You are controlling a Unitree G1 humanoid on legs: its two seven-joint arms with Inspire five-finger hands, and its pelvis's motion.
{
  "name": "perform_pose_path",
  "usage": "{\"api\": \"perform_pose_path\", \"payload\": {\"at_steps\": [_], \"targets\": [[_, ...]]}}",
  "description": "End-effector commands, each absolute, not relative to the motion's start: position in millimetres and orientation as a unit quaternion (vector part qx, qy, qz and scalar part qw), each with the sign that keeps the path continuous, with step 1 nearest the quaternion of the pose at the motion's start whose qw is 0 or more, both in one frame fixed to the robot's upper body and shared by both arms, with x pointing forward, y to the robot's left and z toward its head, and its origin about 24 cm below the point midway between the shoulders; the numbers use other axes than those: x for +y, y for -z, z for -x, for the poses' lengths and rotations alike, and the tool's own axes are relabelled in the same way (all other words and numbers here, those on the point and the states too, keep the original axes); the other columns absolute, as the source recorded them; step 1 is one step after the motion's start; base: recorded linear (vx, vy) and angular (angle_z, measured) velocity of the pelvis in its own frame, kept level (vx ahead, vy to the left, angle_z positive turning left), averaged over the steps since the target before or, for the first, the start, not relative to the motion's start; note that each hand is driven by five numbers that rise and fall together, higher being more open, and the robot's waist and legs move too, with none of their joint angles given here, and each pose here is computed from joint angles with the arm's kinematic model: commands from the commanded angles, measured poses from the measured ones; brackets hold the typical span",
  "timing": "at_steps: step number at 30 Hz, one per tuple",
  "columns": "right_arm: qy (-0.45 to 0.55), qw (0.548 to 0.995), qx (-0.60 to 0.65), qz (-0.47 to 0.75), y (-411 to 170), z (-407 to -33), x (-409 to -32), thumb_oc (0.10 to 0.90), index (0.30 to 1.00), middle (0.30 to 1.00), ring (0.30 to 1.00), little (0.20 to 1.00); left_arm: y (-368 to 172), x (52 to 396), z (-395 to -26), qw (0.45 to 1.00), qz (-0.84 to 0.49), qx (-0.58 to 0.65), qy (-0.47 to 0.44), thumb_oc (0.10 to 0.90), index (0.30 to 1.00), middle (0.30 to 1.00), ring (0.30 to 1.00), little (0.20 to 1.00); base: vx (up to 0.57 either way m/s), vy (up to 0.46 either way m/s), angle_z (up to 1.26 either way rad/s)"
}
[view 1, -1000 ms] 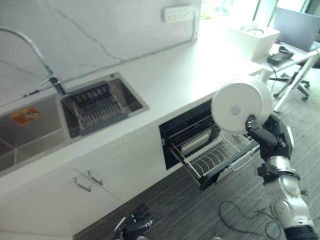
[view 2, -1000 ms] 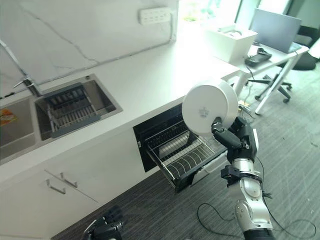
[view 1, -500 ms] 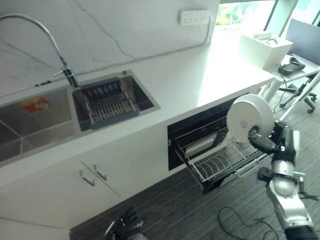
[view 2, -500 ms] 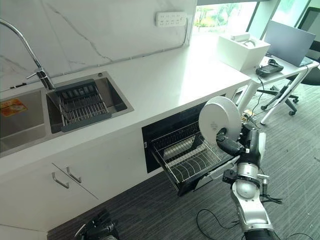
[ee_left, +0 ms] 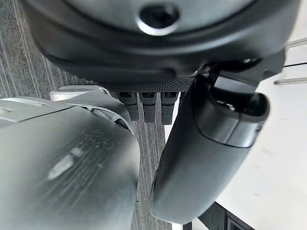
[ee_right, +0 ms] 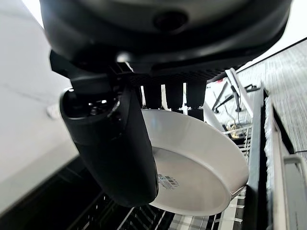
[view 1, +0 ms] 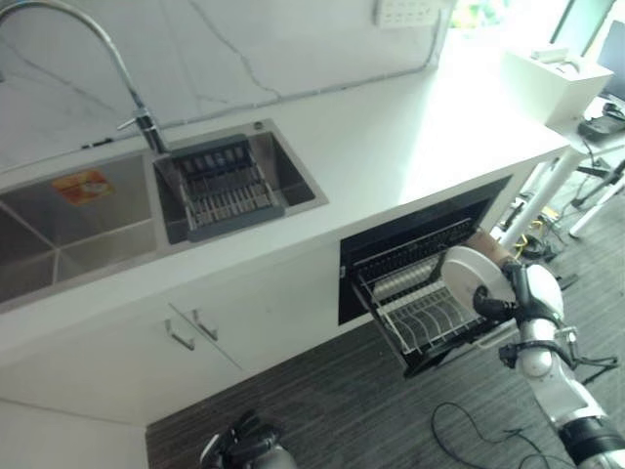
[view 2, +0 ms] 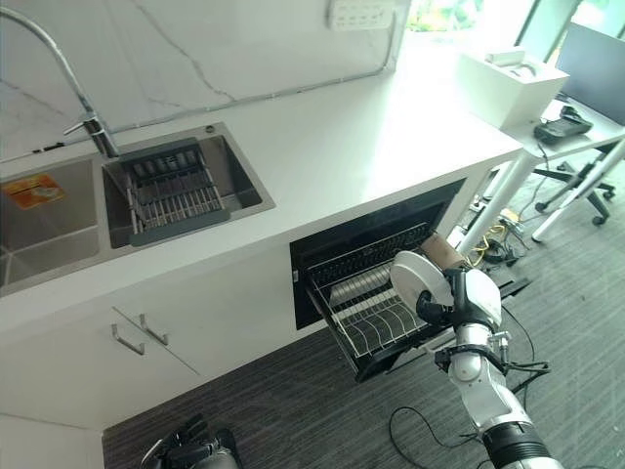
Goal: Place the dishes in the dishwasher.
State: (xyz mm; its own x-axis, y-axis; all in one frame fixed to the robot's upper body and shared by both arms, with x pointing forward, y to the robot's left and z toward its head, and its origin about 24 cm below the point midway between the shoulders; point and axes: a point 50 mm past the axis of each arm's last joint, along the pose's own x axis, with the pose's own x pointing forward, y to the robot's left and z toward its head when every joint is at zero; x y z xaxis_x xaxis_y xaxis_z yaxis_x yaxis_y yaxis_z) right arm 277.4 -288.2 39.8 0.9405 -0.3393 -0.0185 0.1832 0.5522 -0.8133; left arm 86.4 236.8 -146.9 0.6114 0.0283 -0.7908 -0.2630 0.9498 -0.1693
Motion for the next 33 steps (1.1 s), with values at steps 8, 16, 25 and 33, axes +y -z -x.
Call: {"api": "perform_pose_path", "payload": {"at_steps": [8, 16, 25, 33], "targets": [[0.235, 0.831, 0.000, 0.505, -112.9, -335.9, -301.5, 0.400, 0.300, 0.300, 0.300, 0.300, 151.8, 250.7, -59.0, 0.853, 0.090, 0.511, -0.060, 0.800, 0.900, 0.900, 0.900, 0.900, 0.02, 0.015, 0.10], [0.242, 0.770, 0.046, 0.588, -117.5, -343.6, -320.5, 0.400, 0.300, 0.300, 0.300, 0.300, 149.9, 253.7, -60.6, 0.851, 0.077, 0.516, -0.057, 0.800, 0.900, 0.900, 0.900, 0.900, 0.00, 0.018, 0.16], [0.257, 0.711, 0.126, 0.642, -120.0, -342.4, -349.1, 0.400, 0.300, 0.300, 0.300, 0.300, 147.1, 256.0, -72.0, 0.857, 0.074, 0.508, -0.051, 0.800, 0.900, 0.900, 0.900, 0.900, -0.03, 0.009, 0.13], [0.294, 0.662, 0.150, 0.673, -144.9, -346.3, -361.0, 0.400, 0.300, 0.300, 0.300, 0.300, 138.7, 258.0, -97.7, 0.877, 0.070, 0.474, -0.031, 0.800, 0.900, 0.900, 0.900, 0.900, -0.11, -0.021, 0.03]]}}
